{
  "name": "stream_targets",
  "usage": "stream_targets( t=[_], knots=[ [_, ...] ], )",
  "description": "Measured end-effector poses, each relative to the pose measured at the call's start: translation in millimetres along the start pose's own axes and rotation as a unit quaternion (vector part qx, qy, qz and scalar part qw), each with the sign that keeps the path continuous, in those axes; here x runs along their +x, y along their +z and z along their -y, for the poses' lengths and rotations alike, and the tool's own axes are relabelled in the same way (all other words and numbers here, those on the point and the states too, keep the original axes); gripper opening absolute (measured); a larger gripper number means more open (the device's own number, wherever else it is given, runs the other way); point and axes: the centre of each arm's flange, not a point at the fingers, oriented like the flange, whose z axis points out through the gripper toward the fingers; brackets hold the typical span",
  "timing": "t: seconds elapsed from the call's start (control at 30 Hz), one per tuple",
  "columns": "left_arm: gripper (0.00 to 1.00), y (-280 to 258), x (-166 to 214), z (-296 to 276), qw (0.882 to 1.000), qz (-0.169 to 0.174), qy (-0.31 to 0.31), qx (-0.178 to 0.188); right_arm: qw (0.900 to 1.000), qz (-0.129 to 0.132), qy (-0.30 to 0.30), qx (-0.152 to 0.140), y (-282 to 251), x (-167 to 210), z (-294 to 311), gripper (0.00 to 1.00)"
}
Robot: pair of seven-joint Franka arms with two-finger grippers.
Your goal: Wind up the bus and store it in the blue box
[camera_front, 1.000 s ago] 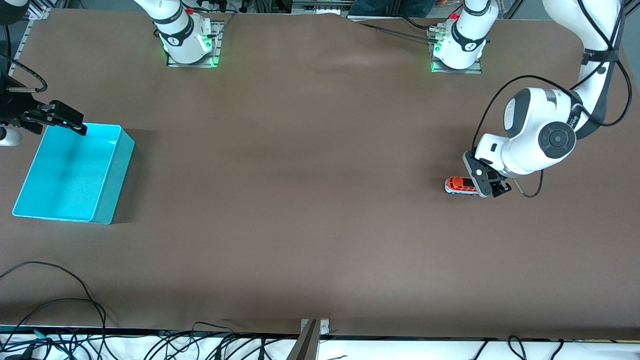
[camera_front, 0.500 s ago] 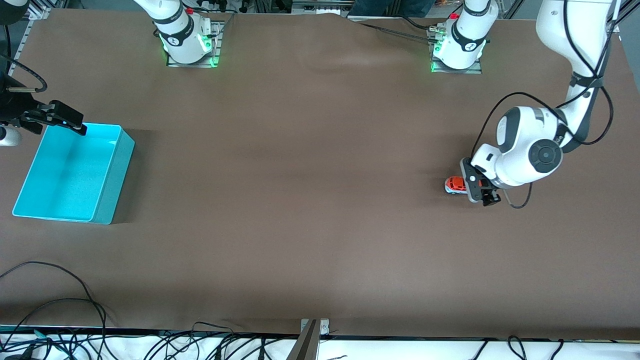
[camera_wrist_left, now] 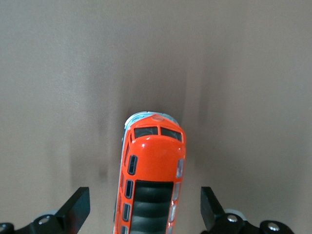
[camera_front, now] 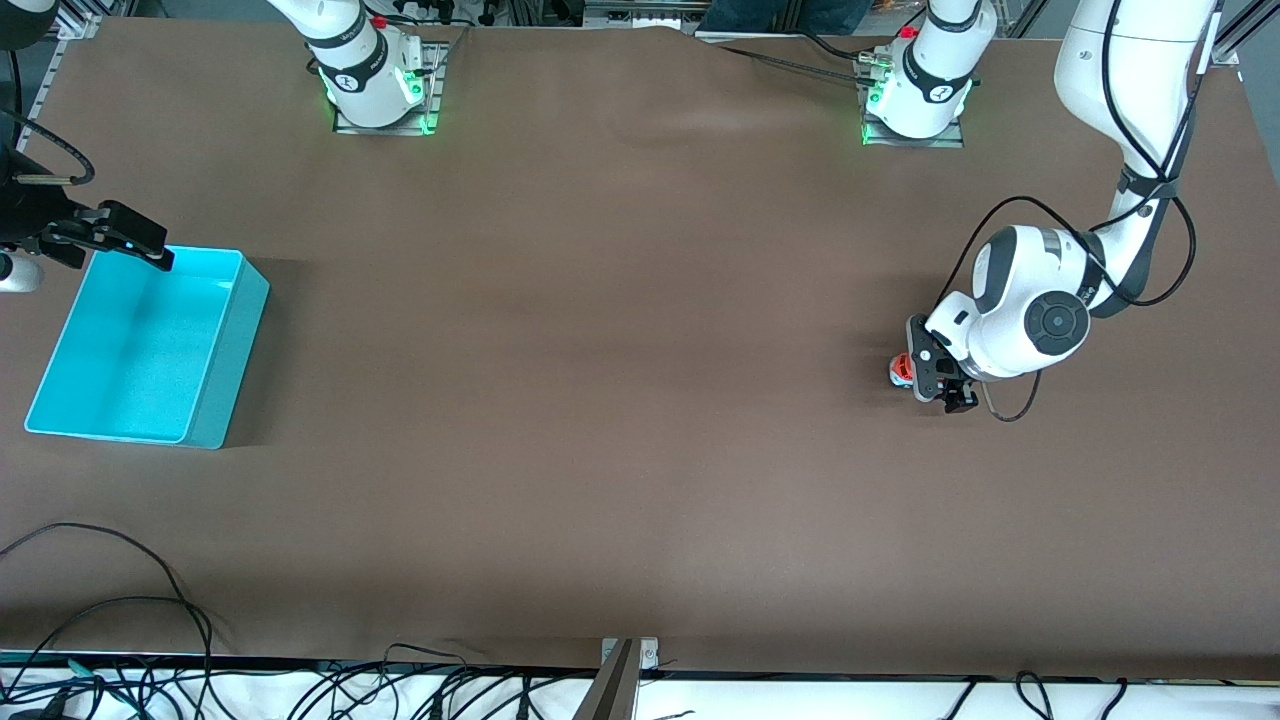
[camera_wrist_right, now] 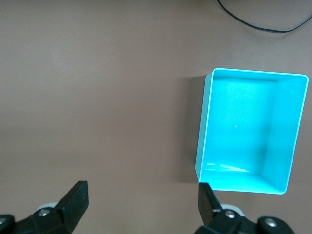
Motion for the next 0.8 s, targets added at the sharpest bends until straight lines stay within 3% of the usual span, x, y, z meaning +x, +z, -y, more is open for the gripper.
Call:
stream_targets(
  t=[0.4,0.53,0.7,0.8],
  knots=[
    [0.99,5.2,2.2,-3.6,1.0,0.003,0.011,0.003,1.0,0.0,0.0,0.0,0.0,0.0,0.0,1.0],
    [0.82,5.0,2.9,-3.5,1.0,0.01,0.02,0.006,1.0,0.0,0.0,0.0,0.0,0.0,0.0,1.0],
    [0.53,4.0,3.0,-3.2,1.0,0.012,0.023,0.007,1.0,0.0,0.0,0.0,0.0,0.0,0.0,1.0],
    [0.52,2.8,3.0,-3.1,1.0,0.012,0.024,0.008,1.0,0.0,0.0,0.0,0.0,0.0,0.2,1.0]
  ],
)
